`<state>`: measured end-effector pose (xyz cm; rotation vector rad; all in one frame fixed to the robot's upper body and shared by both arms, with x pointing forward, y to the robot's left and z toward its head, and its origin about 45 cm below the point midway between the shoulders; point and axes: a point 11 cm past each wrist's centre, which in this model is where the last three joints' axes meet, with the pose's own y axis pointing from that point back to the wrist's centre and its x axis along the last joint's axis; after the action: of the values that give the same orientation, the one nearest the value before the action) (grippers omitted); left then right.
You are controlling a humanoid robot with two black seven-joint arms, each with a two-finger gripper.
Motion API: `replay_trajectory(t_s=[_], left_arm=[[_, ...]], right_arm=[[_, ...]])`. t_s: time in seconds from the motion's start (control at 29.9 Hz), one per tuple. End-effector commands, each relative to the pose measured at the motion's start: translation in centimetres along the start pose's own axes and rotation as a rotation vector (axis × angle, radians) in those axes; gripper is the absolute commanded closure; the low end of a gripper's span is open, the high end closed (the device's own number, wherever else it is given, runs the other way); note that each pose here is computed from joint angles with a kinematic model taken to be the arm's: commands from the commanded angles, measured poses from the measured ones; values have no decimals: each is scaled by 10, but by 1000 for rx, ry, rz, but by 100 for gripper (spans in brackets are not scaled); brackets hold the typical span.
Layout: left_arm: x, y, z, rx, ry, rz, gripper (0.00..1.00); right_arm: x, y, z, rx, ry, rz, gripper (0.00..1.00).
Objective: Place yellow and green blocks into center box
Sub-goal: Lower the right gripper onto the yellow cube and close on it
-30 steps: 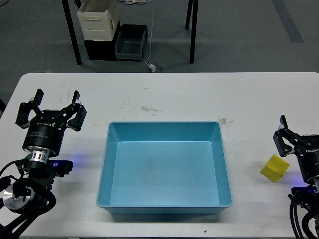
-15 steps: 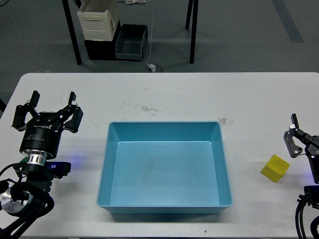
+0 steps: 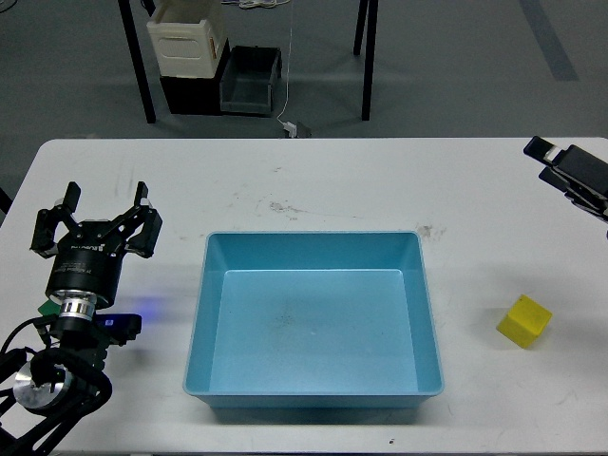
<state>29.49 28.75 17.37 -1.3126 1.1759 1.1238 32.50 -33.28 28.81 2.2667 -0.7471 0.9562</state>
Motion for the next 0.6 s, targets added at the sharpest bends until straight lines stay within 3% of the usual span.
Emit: replay_trajectory(t_s=[0.0, 0.27, 0.57], left_arm=[[1, -2, 2, -19, 6, -1, 0], [5, -2, 4, -32, 6, 7, 0], [14, -1, 8, -49, -3, 27, 0]], right_arm=[[-3, 21, 11, -94, 229, -235, 0], [-42, 15, 33, -195, 632, -648, 0], [-56, 9, 49, -243, 678, -864, 0]])
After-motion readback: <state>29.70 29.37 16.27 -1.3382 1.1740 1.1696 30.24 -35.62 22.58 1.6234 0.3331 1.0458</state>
